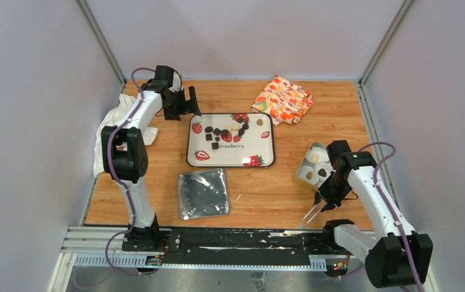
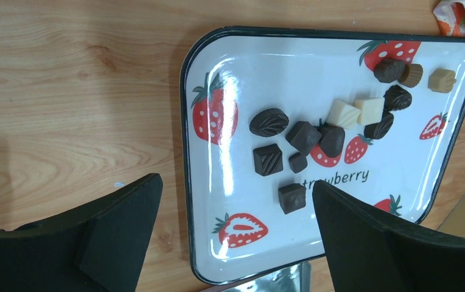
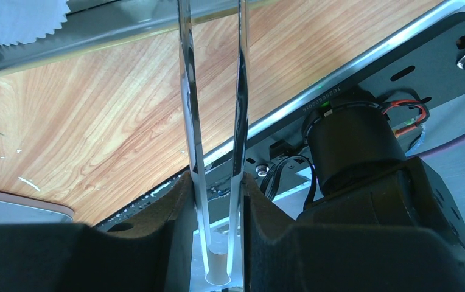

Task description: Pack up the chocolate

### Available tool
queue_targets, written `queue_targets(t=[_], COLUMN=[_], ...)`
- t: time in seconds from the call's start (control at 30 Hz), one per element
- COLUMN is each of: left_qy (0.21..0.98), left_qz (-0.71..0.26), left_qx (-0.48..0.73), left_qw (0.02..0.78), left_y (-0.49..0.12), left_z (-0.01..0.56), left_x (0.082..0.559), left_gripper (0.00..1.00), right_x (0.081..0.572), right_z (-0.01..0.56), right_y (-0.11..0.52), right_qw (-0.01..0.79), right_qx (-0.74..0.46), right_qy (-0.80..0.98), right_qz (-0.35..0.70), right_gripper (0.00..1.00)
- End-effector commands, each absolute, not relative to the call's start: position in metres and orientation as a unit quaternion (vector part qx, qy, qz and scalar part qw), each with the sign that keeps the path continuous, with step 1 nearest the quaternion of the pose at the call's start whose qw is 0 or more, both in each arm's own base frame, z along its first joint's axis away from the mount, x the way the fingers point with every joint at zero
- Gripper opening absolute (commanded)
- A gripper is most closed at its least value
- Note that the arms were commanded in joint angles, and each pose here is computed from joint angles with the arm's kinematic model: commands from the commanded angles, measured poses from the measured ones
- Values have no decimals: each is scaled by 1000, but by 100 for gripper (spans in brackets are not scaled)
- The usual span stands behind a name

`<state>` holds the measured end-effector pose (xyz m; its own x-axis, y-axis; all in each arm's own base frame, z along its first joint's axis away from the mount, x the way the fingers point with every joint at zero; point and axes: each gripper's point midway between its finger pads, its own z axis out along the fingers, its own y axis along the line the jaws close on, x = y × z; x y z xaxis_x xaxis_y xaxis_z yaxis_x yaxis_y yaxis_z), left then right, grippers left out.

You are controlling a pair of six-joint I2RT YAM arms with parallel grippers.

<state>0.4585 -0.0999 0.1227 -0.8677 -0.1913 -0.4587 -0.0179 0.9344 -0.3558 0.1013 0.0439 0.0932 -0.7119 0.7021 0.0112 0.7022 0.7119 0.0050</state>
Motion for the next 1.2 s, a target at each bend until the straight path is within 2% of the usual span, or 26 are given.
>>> queue_targets(t=[0.0,0.23,0.5,0.6,0.63,0.73,0.87,1.17], left_qy=[947,947,948,948,948,947,944,940], left_qz=[-176,-177,-168,-168,-168,-171,-174,-179], left_qx=[-56,-56,-57,-57,-56,-56,-54,-54], left_qw=[263,262,264,263,263,266,273,286], left_y=[-99,-99,-96,-96,-96,-97,-98,-98], left_z=[131,130,131,130,130,134,140,156], left_x=[467,467,466,465,465,466,467,463], left_gripper=[100,100,100,100,100,100,100,100], right_x=[96,103,108,111,112,116,123,184], right_z=[91,93,91,94,96,102,109,153], right_y=[44,42,42,41,41,43,47,75], right_qw=[18,8,-2,-11,-15,-26,-42,-186], right_qx=[-384,-384,-387,-386,-384,-370,-352,-271], right_qy=[-923,-923,-922,-922,-923,-928,-934,-934], right_qz=[-5,-6,-9,-12,-14,-27,-47,-140], right_gripper=[29,39,43,37,32,1,0,0])
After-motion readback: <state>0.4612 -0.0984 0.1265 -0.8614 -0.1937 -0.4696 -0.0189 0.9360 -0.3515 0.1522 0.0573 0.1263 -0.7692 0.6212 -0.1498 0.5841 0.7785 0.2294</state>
